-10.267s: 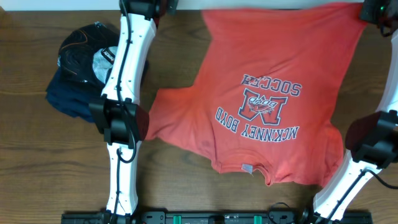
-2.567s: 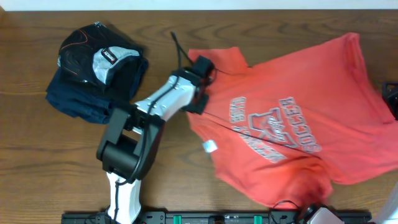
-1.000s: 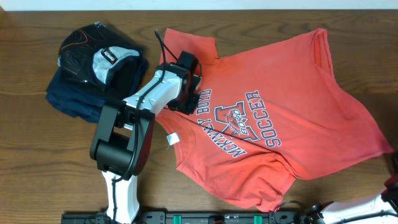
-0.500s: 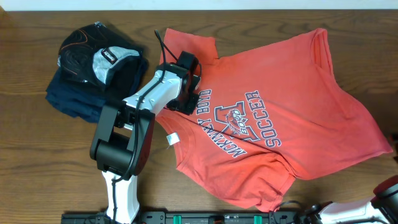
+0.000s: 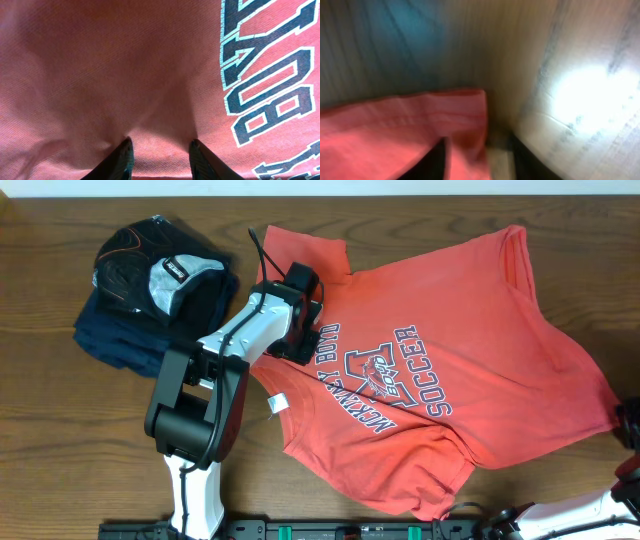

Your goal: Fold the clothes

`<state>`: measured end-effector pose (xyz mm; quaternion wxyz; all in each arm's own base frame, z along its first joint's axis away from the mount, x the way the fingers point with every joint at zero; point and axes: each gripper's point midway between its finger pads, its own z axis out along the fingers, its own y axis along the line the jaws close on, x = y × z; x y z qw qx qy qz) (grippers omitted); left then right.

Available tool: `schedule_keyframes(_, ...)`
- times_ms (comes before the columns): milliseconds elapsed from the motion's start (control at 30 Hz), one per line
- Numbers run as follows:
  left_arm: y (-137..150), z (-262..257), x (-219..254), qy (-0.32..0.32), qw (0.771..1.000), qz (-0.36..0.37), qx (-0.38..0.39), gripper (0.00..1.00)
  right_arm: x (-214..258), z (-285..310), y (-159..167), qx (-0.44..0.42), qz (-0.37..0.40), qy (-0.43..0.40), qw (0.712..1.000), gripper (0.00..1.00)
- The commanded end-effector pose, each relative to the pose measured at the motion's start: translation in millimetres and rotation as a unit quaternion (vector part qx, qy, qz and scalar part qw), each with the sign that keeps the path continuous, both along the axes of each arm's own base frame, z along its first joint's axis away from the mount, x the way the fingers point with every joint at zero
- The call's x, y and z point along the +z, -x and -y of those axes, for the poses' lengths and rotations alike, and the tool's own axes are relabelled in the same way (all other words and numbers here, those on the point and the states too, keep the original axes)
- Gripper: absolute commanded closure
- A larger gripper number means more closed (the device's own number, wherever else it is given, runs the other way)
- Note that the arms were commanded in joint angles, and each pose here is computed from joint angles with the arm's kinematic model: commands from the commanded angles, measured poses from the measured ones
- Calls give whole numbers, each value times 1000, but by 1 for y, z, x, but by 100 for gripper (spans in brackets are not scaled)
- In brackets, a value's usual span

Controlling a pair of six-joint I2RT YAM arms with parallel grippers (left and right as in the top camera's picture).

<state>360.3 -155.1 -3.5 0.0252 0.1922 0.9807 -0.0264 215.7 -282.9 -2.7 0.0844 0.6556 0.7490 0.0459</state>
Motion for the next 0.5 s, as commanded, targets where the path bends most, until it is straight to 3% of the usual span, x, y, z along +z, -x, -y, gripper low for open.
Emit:
schedule_keyframes(0, 15, -25, -23, -45, 998, -32, 7, 60, -12, -12, -2, 4, 10, -28, 1000, 85)
schedule_keyframes(100, 15, -25, -23, -45, 998, -32, 7, 60, -11, -9, -6, 19, 19, -21, 999, 99)
schedule_keyframes(233, 15, -25, -23, -46, 998, -32, 7, 59, 3, -3, -2, 11, 24, -12, 1000, 99)
schedule_keyframes(467, 15, -25, -23, -46, 998, -32, 7, 59, 87, 36, 14, -62, 68, 97, 991, 99)
